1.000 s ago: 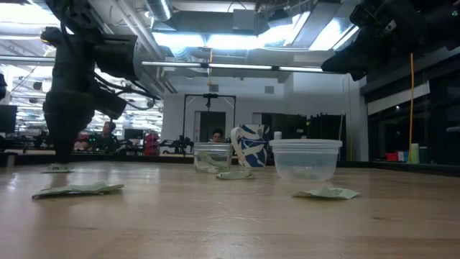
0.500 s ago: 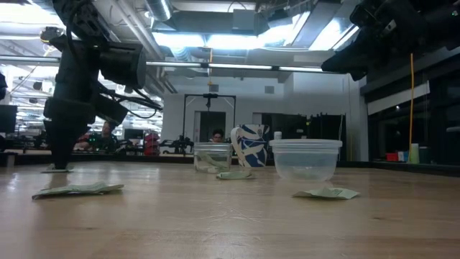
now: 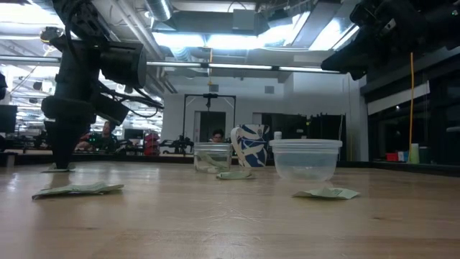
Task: Pick and place Stevia / Truvia into bins
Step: Put the stevia packet into the glass container, then put the stevia packet into the transparent container
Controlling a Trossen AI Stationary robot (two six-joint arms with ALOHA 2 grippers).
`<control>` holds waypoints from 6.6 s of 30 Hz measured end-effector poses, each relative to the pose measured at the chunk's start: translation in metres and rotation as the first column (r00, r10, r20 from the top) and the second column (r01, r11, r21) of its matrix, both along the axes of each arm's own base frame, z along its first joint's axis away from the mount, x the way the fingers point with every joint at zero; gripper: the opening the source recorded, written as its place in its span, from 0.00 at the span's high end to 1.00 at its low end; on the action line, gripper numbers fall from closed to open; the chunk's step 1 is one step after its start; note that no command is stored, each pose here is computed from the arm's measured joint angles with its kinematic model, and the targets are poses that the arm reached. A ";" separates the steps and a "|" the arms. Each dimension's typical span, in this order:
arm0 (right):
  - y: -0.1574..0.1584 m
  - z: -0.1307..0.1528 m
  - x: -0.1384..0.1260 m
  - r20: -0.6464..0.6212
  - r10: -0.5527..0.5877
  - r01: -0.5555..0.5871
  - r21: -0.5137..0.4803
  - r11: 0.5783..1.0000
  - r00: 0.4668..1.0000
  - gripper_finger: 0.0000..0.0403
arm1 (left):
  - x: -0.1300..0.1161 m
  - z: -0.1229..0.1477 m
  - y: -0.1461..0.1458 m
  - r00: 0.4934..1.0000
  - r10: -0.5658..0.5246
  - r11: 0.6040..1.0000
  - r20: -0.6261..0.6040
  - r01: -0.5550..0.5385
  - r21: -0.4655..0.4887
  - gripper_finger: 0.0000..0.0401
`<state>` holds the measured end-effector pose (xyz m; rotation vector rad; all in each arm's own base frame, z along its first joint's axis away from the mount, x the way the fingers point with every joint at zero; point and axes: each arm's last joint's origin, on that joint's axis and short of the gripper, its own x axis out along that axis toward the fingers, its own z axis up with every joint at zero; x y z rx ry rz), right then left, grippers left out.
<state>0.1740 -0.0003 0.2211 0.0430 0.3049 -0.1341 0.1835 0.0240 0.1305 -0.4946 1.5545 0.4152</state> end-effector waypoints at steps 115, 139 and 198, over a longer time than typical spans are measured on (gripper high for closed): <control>0.000 0.006 0.011 0.041 0.054 -0.048 -0.147 0.988 0.998 0.89 | 0.122 0.034 0.031 0.607 -0.565 0.800 0.559 0.238 0.551 0.99; 0.000 0.006 0.011 0.040 0.054 -0.048 -0.148 0.988 0.998 0.89 | 0.129 0.022 0.031 0.589 -0.602 0.774 0.539 0.266 0.574 0.99; 0.019 -0.007 0.018 -0.019 0.206 -0.204 0.085 0.975 0.978 0.96 | 0.042 0.086 -0.016 0.332 -0.707 0.694 0.625 0.157 0.702 1.00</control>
